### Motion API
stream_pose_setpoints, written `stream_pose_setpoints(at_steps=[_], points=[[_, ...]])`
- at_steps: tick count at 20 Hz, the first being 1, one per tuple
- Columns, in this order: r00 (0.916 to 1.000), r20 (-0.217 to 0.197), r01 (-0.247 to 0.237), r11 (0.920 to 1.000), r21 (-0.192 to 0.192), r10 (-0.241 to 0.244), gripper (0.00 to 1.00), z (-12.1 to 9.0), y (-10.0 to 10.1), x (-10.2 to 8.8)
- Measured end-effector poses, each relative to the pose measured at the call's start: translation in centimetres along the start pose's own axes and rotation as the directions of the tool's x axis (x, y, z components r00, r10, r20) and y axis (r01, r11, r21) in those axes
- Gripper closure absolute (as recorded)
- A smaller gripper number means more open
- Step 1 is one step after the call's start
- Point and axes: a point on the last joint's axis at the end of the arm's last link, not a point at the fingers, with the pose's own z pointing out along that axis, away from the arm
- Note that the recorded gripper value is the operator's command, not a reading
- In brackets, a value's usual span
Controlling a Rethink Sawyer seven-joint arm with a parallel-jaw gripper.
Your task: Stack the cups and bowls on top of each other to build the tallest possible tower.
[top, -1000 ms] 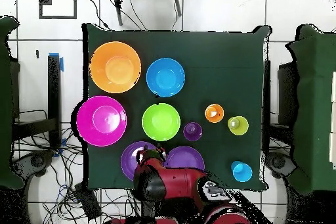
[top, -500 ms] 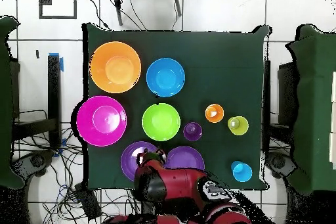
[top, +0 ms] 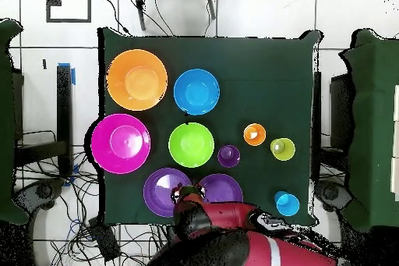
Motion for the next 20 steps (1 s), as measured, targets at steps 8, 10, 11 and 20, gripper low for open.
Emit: stream_pose_setpoints(at_steps=[8, 10, 11, 20], points=[[0.9999, -0.013, -0.005, 0.9992, -0.04, 0.005, 0.0, 0.9, 0.0, 0.8], [0.9999, -0.013, -0.004, 0.9991, -0.043, 0.003, 0.0, 1.0, 0.2, 0.8], [0.9999, -0.013, 0.0, 0.9991, -0.043, -0.001, 0.0, 1.0, 0.3, 0.8], [0.9946, -0.036, 0.098, 0.9952, 0.0, -0.098, 0.0, 1.4, 2.2, 1.4]])
